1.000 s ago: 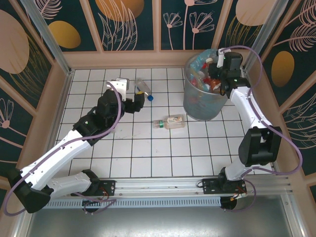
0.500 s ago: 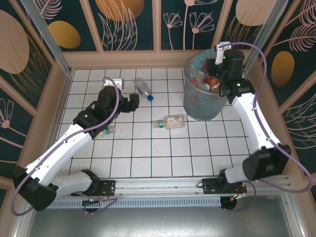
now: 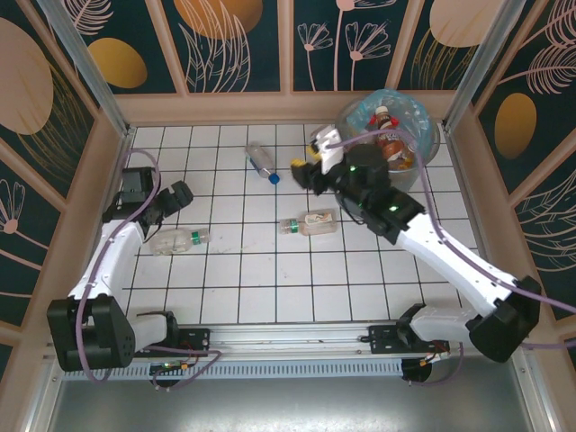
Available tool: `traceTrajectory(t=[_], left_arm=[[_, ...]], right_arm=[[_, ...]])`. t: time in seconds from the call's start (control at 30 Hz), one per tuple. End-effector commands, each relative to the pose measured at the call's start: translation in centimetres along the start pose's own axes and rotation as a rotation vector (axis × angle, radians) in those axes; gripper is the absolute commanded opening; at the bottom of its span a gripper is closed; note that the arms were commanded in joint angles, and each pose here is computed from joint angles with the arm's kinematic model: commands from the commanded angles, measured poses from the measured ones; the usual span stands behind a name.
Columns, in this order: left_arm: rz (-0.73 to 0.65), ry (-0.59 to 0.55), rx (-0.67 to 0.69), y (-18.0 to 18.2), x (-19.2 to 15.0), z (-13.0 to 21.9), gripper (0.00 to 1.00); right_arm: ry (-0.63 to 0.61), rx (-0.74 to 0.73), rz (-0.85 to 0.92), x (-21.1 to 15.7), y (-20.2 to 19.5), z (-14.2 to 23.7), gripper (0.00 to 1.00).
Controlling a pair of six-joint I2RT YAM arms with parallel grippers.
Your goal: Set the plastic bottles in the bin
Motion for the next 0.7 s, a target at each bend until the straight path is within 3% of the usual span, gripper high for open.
traceTrajectory(t=[0.0,0.17,0.3,0.67], left_arm=[[0.102,-0.036,-0.107,-0.3,0.0,-0.1,0.99],[0.106,-0.052,-0.113,-0.1,-0.5,-0.1,0.99],[0.08,-0.061,-0.115,-0.1,-0.4,0.2,0.98],[0.056,-0.062,-0.145,-0.3,-0.7,0.2,0.98]], right_arm=[[0.144,0.149,-0.004,-3.8,1.6,-1.9,0.54],[0.48,0.158,0.141,-10.2,0.8,-4.3,0.65],[0.707,0.129,0.262,-14.3,-0.1,-6.5,0.67],[0.863,0.141,0.48,-19.6,1.5,-10.8,0.68]])
Point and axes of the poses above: each hand's point on the last joint's axis, 136 mm out from that joint toward the fingers, its own z axis back along the fingers, its own y axis along the line the jaws close on, x = y × z, the point moved 7 cm from there along z, back along the fingers, and after that the axes turned 5 degrees about -z, right-handed, at the moved point
